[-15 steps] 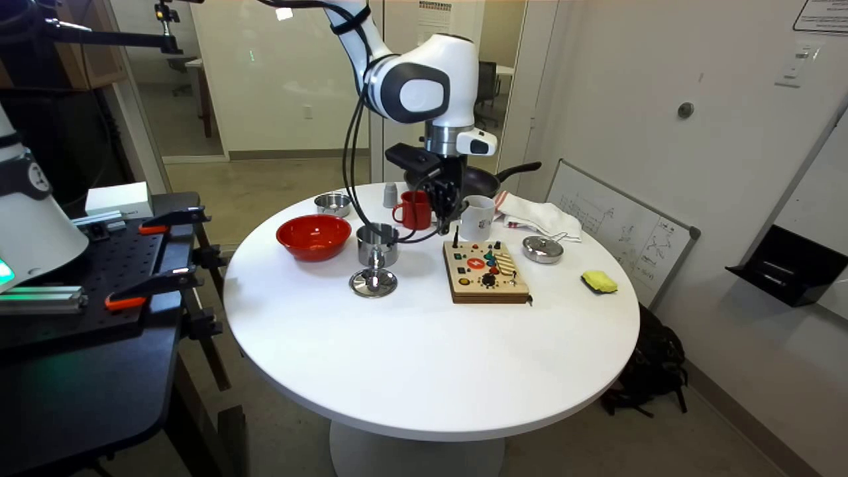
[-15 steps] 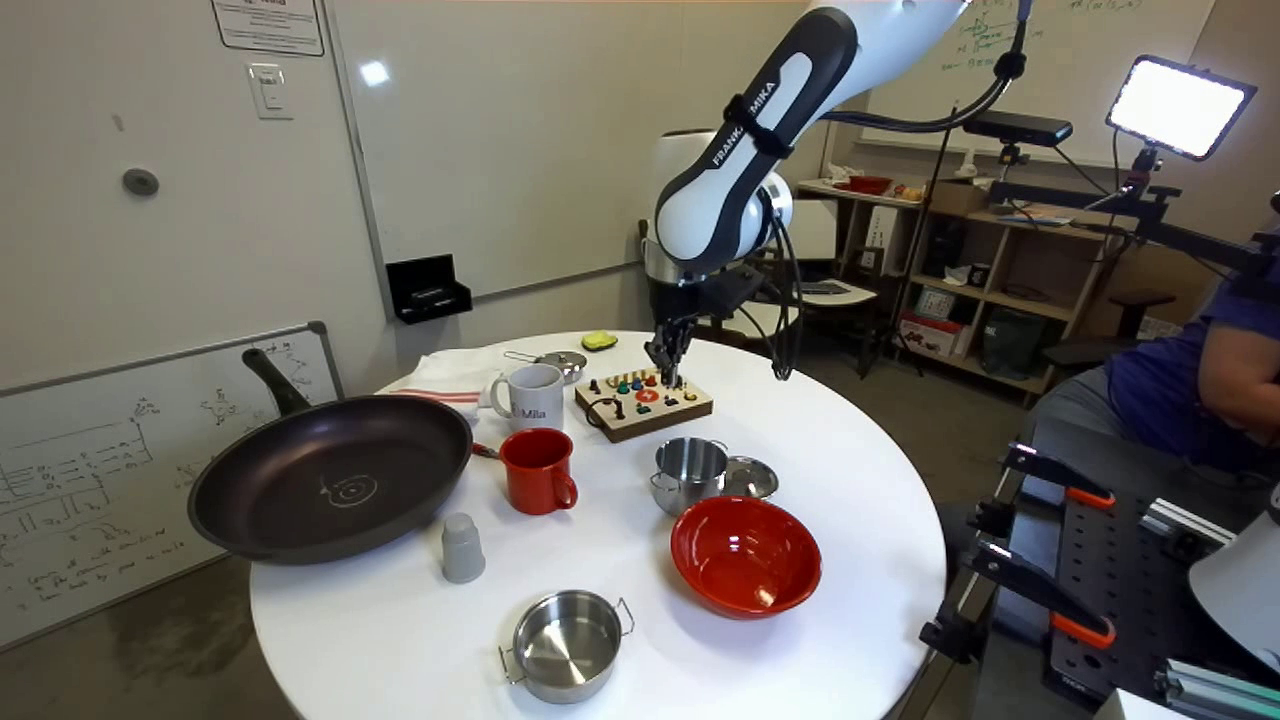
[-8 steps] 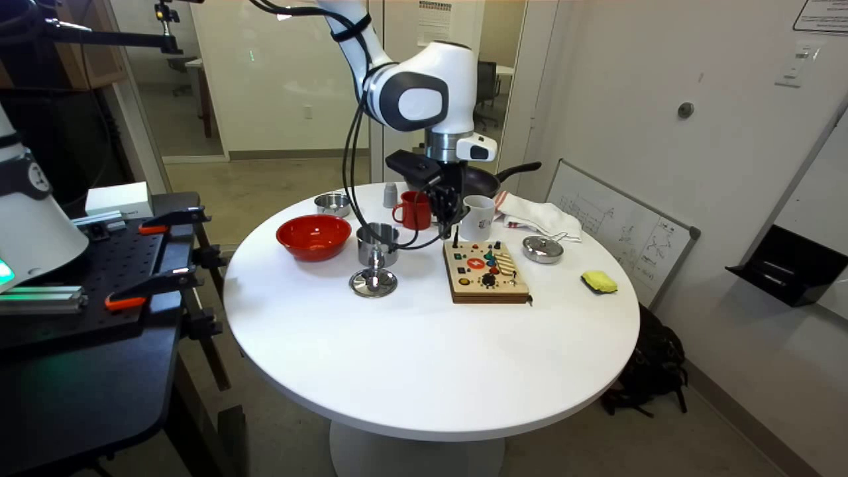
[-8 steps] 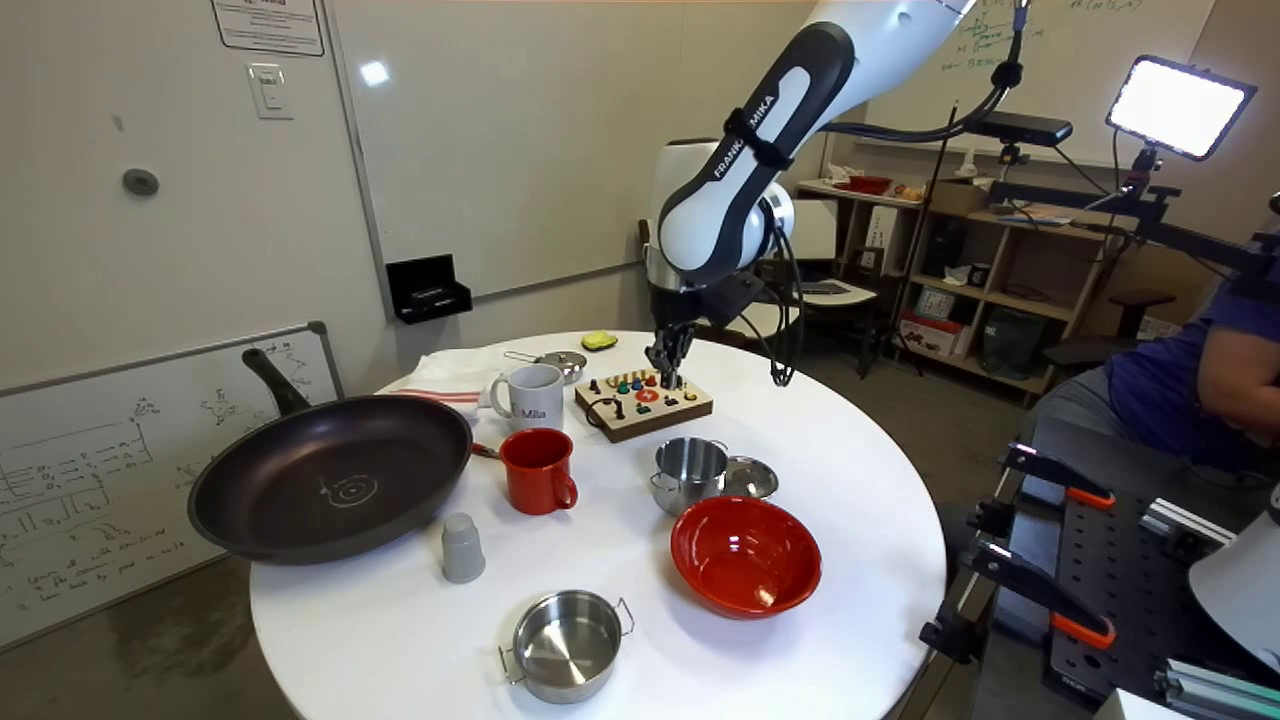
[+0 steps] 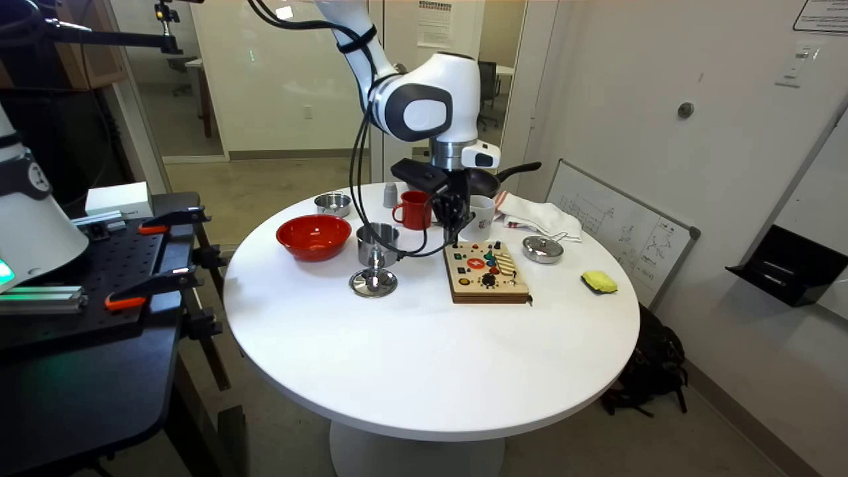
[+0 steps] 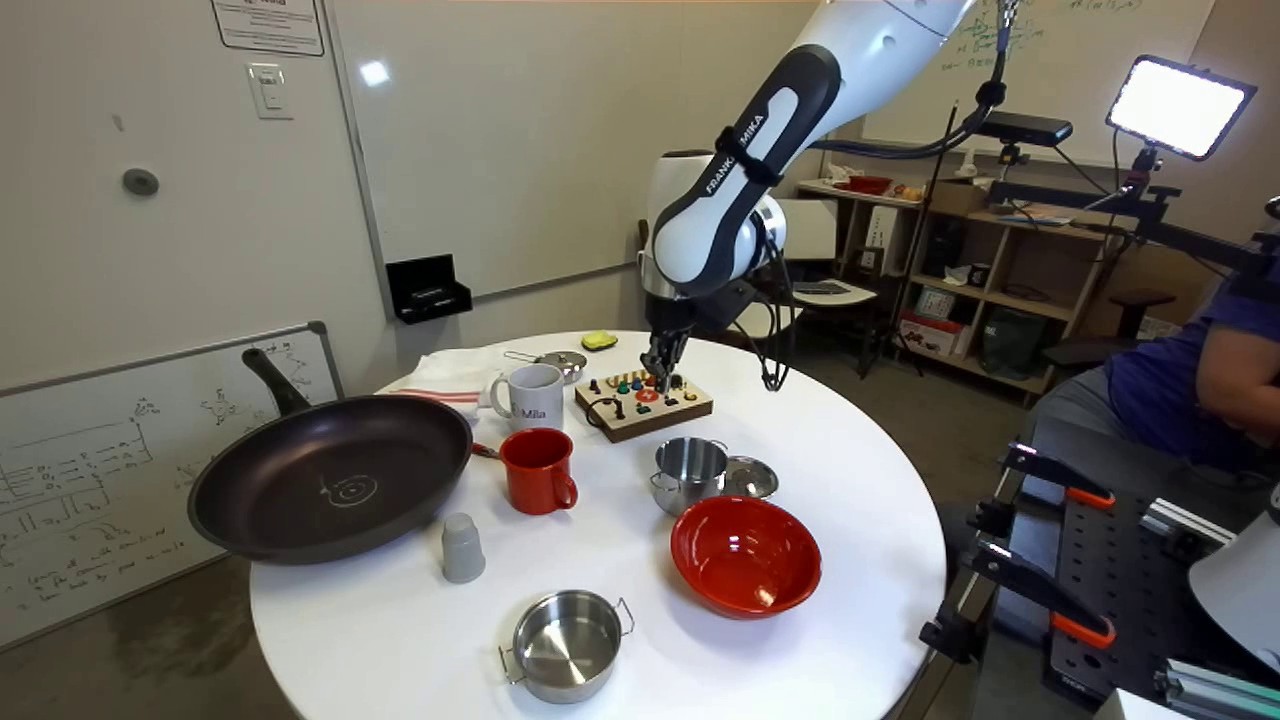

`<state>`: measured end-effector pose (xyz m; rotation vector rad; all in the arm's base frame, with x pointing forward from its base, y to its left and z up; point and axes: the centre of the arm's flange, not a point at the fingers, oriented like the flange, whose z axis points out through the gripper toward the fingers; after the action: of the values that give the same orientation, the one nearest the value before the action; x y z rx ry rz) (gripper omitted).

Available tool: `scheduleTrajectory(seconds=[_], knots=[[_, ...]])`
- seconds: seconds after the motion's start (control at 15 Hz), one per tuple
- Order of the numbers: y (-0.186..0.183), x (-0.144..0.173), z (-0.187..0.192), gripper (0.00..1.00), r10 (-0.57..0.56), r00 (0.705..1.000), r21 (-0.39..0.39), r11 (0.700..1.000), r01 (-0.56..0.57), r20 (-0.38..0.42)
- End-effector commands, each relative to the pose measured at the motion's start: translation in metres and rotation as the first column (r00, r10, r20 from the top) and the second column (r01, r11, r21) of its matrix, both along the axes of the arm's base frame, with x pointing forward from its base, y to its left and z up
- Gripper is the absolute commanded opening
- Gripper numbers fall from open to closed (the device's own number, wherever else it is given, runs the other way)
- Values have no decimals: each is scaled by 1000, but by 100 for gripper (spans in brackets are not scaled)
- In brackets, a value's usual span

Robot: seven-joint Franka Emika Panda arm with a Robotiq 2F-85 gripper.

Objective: Press a button on the wooden board

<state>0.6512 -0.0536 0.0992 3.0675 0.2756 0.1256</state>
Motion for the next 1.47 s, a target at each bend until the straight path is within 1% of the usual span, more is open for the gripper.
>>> scheduleTrajectory(seconds=[0.0,0.4,0.93,1.4], knots=[[-7,24,-11,3,20,1000,-13,1000,-20,23],[-16,40,-17,3,17,1000,-22,1000,-16,24],[-19,44,-31,4,36,999,-23,999,-36,-12],[-14,48,-37,4,67,997,-21,998,-67,-27]])
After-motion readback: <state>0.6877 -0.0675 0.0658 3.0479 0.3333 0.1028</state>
